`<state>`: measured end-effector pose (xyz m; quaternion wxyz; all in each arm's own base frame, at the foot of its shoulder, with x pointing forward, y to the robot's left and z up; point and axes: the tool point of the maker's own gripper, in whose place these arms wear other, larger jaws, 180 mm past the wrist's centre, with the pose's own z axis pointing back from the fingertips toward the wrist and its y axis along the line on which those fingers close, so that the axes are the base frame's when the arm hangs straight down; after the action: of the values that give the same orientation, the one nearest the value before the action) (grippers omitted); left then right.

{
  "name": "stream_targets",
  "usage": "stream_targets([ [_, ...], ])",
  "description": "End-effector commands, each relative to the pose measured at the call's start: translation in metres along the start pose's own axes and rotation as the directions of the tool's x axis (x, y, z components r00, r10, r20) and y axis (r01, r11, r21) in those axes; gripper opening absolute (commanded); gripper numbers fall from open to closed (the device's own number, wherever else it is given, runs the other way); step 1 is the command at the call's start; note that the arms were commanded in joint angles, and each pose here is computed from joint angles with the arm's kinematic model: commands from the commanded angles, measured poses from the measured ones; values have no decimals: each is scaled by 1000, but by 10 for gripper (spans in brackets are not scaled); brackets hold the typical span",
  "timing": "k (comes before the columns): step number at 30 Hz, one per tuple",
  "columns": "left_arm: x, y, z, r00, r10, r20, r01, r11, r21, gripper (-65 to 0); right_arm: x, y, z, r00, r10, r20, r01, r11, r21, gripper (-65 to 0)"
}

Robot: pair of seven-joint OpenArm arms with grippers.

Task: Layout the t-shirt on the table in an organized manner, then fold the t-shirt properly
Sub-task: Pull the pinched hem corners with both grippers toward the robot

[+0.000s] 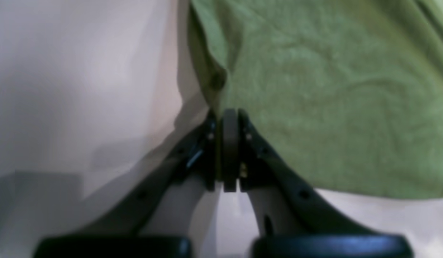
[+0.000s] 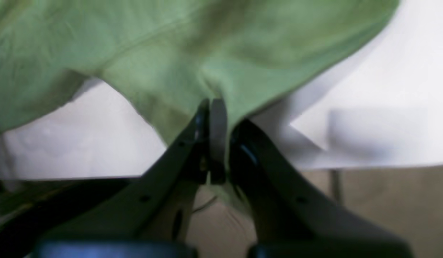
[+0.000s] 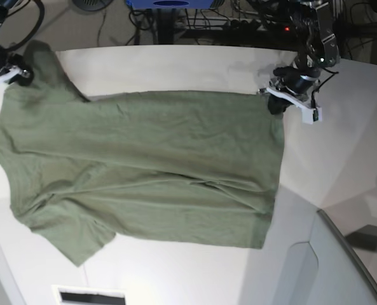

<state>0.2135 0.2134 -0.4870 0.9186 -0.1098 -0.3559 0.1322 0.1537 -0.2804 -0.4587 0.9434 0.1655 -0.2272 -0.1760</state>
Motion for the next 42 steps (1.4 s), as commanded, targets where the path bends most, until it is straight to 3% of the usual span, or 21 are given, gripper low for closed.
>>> stream_targets([
  [1,9,3,7,999,-26,25,26,1000,11,-650,21,-2,13,998,43,54,-42,999,-17,-650],
  [4,14,1,20,997,-65,46,64,998,15,-650,32,2,25,993,96,62,-93,994,-51,-650],
  [8,19,-3,36,992,-103,67,102,995,18,-650,28,3,33,992,126,7,-125,990,-71,-650],
  [14,17,-6,56,986,-167,1,167,986,21,-650,14,0,37,989,132,-66,-137,987,-85,-650],
  [20,10,-6,71,981,-194,-23,195,980,28,-650,11,-4,53,982,173,-75,-182,975,-129,-650],
  [34,-24,2,87,979,-180,-100,184,982,35,-650,6,-11,58,977,184,-104,-198,970,-144,-650],
  [42,4,-14,79,973,-217,-79,218,976,14,-650,45,-2,55,989,136,-56,-143,978,-151,-650],
])
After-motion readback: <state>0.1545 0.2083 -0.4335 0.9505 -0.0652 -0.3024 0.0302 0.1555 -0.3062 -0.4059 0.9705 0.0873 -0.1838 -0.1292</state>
